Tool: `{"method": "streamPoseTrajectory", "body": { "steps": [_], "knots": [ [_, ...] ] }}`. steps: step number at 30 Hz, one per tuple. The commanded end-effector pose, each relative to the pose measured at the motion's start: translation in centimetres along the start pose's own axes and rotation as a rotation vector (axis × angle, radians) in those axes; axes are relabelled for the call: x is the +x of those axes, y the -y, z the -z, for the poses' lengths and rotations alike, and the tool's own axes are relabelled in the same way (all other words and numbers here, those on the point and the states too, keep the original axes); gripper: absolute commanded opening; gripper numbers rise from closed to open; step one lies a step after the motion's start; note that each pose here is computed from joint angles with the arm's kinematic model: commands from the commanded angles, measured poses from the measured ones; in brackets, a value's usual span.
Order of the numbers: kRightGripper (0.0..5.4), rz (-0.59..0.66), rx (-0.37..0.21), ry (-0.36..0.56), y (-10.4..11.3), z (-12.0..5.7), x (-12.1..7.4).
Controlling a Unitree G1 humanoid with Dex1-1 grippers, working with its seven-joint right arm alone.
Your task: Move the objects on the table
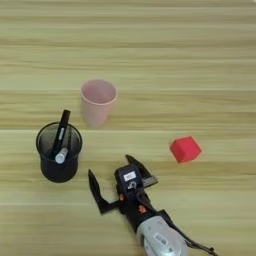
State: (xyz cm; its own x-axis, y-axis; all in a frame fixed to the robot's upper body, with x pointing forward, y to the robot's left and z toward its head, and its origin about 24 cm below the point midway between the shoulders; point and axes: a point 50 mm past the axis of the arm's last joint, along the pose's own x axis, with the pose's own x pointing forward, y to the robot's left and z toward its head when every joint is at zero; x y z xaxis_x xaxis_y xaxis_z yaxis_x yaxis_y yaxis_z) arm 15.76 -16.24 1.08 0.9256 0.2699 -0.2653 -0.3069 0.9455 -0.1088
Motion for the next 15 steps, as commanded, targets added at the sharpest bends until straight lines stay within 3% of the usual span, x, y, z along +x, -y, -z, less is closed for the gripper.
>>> {"method": "streamPoseTrajectory", "body": {
  "steps": [1,8,15],
  "knots": [
    [5.39,0.055,-0.031,-0.032,1.0,0.3,0.8],
    [5.39,0.102,-0.006,-0.053,2.4,0.6,3.2],
    [5.39,0.075,0.014,-0.066,2.5,1.1,4.7]
  ]
}}
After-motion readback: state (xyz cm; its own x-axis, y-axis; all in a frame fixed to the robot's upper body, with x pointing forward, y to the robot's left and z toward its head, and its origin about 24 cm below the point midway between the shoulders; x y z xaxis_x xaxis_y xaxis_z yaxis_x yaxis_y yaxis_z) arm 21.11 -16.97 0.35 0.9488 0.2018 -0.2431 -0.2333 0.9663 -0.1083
